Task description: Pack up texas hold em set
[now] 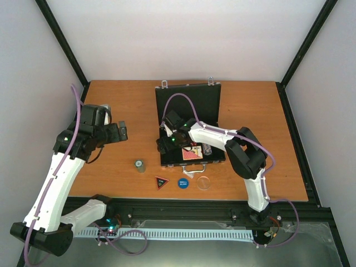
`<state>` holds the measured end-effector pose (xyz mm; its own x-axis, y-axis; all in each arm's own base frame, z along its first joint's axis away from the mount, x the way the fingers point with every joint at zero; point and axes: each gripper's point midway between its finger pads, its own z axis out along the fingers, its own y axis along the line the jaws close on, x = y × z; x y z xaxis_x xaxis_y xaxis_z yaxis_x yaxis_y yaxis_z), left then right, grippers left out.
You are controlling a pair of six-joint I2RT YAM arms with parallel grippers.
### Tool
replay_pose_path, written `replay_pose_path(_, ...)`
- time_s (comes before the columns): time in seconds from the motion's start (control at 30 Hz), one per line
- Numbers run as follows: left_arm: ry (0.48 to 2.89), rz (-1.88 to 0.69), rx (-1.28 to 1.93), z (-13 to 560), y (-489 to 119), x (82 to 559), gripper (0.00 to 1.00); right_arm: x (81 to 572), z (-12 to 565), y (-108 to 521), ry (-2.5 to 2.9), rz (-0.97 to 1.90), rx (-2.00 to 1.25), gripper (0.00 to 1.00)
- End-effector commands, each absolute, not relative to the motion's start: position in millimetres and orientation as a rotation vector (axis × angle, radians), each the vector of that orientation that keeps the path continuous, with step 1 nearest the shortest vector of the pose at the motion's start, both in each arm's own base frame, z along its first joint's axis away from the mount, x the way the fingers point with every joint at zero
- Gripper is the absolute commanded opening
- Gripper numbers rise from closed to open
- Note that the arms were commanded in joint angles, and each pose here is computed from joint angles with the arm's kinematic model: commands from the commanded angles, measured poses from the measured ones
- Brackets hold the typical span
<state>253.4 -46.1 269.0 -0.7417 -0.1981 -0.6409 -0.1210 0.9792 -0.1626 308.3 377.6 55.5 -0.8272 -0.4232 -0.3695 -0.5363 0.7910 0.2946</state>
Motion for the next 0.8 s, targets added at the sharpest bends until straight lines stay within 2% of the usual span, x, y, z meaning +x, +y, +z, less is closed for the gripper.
replay_pose_path(0.0,2.383,-0.135,-0.208,276,-45,258,1.0,298,88,384,2.652,0.622,-0.799,1.0)
replay_pose_path(0.13,2.378,-0.143,-0.207,277,-47,261,1.0,273,117,373,2.644,0.598,-0.865,1.0)
replay_pose_path(0.3,2.386,-0.152,-0.213,277,-48,263,1.0,250,131,328,2.713,0.474,-0.773,1.0)
replay_pose_path(0.57,2.405,-0.159,-0.207,269,-52,267,1.0,203,98,270,2.817,0.312,-0.786,1.0)
replay_pose_path(0.77,2.419,-0.162,-0.21,264,-53,270,1.0,173,83,273,2.812,0.267,-0.912,1.0)
